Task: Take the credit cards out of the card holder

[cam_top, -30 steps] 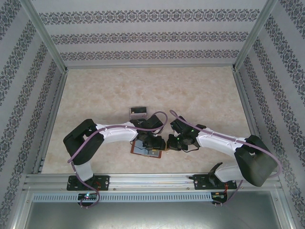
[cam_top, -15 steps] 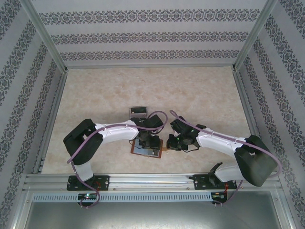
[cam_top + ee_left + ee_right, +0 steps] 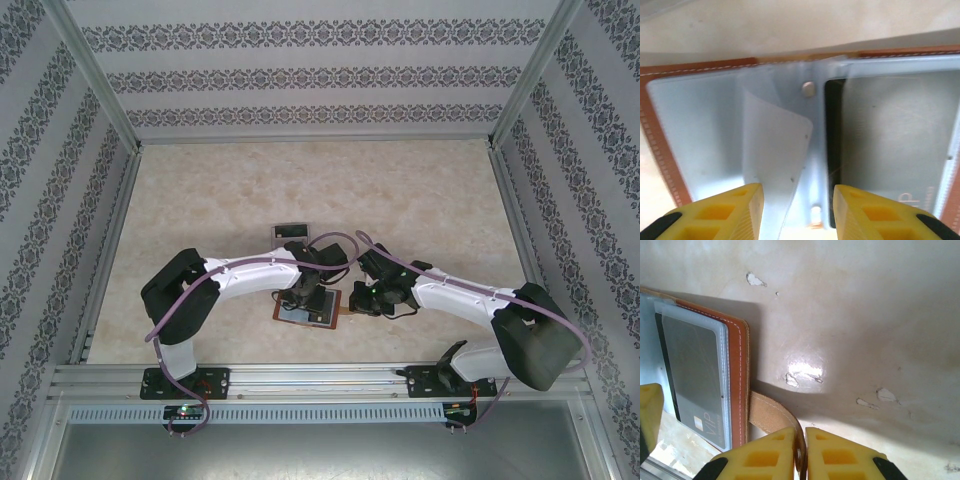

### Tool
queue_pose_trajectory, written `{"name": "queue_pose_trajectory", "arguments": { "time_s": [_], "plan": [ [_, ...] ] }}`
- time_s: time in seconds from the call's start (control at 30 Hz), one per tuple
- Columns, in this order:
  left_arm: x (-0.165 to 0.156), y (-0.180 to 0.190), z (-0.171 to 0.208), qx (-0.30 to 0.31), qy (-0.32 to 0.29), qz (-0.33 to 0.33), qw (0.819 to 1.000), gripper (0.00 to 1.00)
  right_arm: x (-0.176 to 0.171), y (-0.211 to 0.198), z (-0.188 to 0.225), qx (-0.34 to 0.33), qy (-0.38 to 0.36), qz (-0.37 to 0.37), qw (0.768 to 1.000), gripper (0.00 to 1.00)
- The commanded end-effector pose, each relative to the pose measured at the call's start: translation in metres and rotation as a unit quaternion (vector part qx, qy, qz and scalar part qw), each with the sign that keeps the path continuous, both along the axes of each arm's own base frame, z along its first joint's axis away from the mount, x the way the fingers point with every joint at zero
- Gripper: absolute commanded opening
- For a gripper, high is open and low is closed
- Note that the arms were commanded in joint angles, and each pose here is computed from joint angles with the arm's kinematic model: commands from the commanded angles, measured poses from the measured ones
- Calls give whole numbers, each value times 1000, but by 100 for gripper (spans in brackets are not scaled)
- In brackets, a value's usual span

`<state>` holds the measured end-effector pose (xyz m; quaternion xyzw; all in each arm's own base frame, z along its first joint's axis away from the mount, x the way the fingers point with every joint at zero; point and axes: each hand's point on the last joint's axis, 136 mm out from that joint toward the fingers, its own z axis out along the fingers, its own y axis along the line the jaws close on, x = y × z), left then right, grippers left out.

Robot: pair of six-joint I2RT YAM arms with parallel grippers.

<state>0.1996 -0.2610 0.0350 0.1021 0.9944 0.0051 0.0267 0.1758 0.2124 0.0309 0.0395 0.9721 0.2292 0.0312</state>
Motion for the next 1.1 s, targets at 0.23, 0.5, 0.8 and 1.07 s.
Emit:
{"name": "queue_pose_trajectory", "arguments": {
  "time_s": [0.23, 0.5, 0.8, 1.07],
  "plan": [
    [3, 20, 27, 33, -39, -20, 998, 37, -4, -4, -3, -15, 0, 5, 1000, 15],
    [4, 13, 36, 4, -45, -25, 999, 11, -3, -3, 0, -17, -2, 5, 1000, 15],
    [6, 21, 38, 5, -59, -23, 998, 6, -4, -6, -1, -24, 0, 4, 1000, 15],
    [1, 40, 11, 50, -32, -28, 998, 6, -5, -7, -3, -28, 4, 4, 1000, 16]
  ]
}}
